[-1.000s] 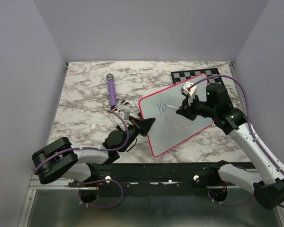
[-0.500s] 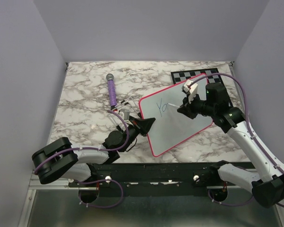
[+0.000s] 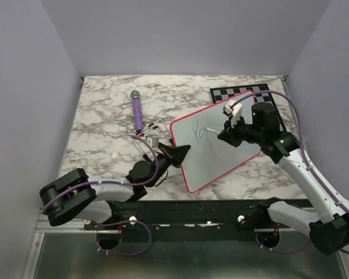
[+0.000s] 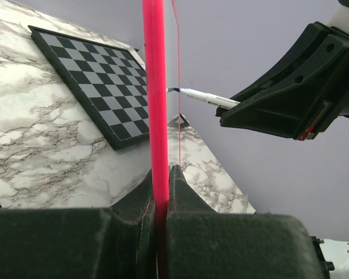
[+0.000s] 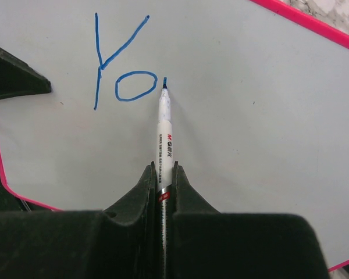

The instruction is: Write a sentence on the whiteboard

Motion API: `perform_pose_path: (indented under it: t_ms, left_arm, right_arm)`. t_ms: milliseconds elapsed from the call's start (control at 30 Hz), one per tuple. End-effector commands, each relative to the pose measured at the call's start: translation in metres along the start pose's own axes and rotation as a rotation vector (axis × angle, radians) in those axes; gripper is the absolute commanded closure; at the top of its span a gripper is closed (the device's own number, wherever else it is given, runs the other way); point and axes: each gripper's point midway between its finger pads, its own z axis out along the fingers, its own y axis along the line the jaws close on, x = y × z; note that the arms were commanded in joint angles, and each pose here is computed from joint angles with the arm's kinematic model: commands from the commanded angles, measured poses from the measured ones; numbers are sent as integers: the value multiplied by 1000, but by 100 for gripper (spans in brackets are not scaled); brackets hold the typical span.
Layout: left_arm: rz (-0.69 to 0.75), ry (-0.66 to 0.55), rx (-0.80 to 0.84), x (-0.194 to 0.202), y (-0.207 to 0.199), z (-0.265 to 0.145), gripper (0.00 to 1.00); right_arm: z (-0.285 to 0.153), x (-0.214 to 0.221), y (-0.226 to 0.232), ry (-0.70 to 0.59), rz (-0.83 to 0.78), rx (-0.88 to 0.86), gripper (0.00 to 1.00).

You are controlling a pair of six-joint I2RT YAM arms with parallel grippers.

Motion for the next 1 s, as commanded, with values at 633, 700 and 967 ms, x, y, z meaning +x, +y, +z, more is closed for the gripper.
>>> perform_pose_path:
  t_ms: [633, 700, 967]
  left_arm:
    - [102, 20, -4, 7, 8, -4, 100]
    - [102, 21, -3, 8, 8, -4, 100]
    - [100, 24, 2, 9, 8, -4, 100]
  right_arm:
    - [-5, 16, -13, 49, -7, 76, 99]
    - [-6, 9, -17, 35, -11, 90, 99]
    - [-4, -7, -25, 5, -12, 110, 99]
